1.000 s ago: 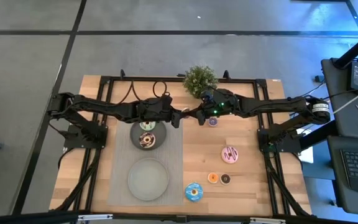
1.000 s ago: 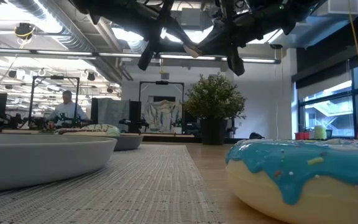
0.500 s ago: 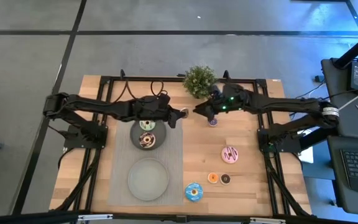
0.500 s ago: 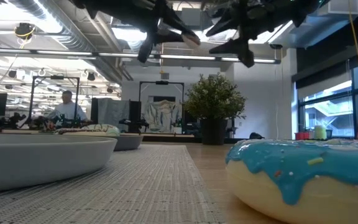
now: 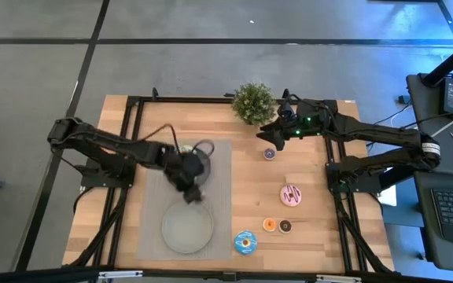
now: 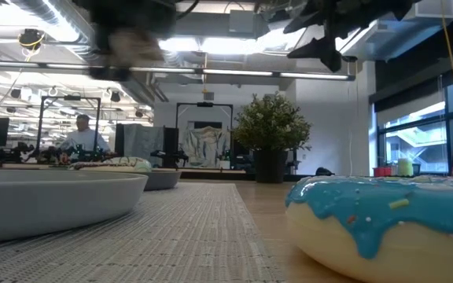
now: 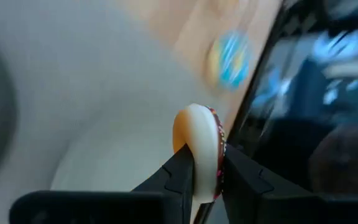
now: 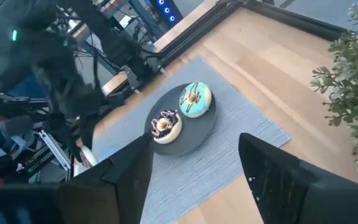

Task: Pick & Place donuts
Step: Put the small brown donut on the gray plate, then put the small blue donut on the gray plate

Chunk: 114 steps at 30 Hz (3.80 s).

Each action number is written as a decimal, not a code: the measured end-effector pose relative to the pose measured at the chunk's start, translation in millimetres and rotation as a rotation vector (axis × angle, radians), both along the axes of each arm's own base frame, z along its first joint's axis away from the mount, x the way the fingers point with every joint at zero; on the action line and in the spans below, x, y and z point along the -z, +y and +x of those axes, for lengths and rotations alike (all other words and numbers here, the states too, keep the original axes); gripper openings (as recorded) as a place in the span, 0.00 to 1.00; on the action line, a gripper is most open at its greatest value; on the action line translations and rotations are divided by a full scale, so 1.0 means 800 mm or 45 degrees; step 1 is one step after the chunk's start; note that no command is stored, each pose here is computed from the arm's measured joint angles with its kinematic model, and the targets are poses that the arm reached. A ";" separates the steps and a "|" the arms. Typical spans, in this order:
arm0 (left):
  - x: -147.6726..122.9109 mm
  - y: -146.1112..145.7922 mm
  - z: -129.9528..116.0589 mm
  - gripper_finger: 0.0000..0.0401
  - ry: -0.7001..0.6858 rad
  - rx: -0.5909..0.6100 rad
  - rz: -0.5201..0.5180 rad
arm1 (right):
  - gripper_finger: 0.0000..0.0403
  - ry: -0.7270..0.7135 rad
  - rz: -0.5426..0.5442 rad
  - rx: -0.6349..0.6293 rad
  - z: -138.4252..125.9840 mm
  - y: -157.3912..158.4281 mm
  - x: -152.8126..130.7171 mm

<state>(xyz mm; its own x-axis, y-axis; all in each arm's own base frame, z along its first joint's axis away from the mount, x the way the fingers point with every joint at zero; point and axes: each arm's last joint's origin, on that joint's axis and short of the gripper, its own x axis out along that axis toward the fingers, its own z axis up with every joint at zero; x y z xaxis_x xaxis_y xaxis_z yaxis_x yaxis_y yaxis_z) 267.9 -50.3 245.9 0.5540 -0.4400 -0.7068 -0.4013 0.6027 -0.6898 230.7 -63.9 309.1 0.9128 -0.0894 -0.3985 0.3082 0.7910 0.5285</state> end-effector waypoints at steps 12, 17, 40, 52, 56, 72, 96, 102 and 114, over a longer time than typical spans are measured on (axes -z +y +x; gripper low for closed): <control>0.049 -0.070 -0.038 0.14 0.214 -0.001 -0.014 | 0.58 0.032 -0.051 -0.024 0.006 -0.002 0.006; 0.052 -0.081 -0.042 0.14 0.182 -0.008 0.012 | 0.58 0.033 -0.081 -0.036 0.006 -0.002 0.006; 0.109 -0.094 -0.017 0.15 0.275 -0.051 0.118 | 0.58 0.036 -0.109 -0.049 0.006 -0.002 0.006; 0.109 -0.093 -0.017 0.18 0.284 -0.048 0.123 | 0.58 0.036 -0.109 -0.050 0.006 -0.002 0.006; 0.110 -0.093 -0.018 0.22 0.288 -0.048 0.125 | 0.58 0.036 -0.109 -0.050 0.006 -0.002 0.006; 0.115 -0.089 -0.028 0.43 0.435 -0.086 0.151 | 0.58 0.036 -0.110 -0.050 0.006 -0.002 0.006; 0.077 -0.048 -0.036 0.44 0.455 0.050 -0.086 | 0.58 0.205 -0.098 0.169 -0.002 -0.006 0.019; 0.036 -0.018 -0.042 0.43 0.105 -0.148 0.193 | 0.58 0.480 -0.088 0.304 -0.018 -0.007 0.038; -0.015 0.034 -0.034 0.44 -0.380 -0.615 0.630 | 0.58 0.951 -0.046 0.369 0.001 -0.026 0.107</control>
<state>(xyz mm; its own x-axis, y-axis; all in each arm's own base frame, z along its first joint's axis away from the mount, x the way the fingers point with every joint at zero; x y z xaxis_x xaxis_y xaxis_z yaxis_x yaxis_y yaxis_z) 240.4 -23.3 257.8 0.8039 0.2304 -0.5484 -0.5379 0.6752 -0.5048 231.4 -84.9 223.5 0.3442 -0.3068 -0.8874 0.7664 0.6377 0.0767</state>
